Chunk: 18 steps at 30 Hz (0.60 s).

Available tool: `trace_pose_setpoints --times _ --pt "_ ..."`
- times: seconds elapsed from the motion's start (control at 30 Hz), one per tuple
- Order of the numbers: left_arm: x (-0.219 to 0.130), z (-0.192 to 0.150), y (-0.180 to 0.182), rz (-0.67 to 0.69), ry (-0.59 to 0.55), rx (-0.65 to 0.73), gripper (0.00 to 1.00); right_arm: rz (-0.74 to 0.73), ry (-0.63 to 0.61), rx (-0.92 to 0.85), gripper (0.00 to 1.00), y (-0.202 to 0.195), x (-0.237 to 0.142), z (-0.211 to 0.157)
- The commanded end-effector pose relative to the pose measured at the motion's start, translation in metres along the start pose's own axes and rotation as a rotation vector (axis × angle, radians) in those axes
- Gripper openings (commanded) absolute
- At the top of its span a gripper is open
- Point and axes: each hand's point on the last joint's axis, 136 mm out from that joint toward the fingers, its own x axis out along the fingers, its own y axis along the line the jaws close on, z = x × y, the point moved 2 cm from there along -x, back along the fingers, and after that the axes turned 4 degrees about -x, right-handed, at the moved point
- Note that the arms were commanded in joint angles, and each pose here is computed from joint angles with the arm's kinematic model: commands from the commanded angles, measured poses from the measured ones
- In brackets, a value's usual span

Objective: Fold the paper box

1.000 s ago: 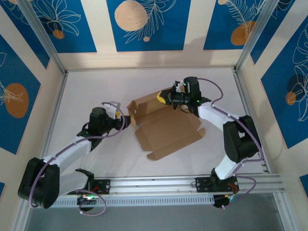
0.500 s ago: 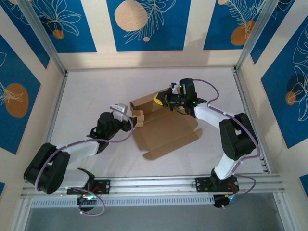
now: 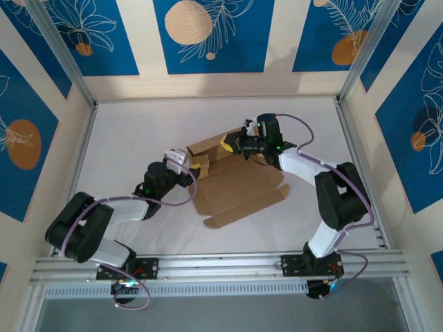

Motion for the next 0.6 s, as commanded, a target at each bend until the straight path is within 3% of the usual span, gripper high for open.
trace_pose_setpoints --times 0.0,0.33,0.57 --pt "0.005 0.017 0.001 0.051 -0.073 0.036 0.74 -0.033 0.037 0.008 0.04 -0.008 -0.001 -0.023" --pt "0.007 0.013 -0.004 0.142 -0.096 0.104 0.74 -0.063 -0.05 0.01 0.04 -0.004 0.001 -0.035" --pt "0.004 0.008 0.002 0.176 -0.079 0.117 0.61 -0.089 -0.085 0.001 0.03 -0.008 -0.005 -0.033"
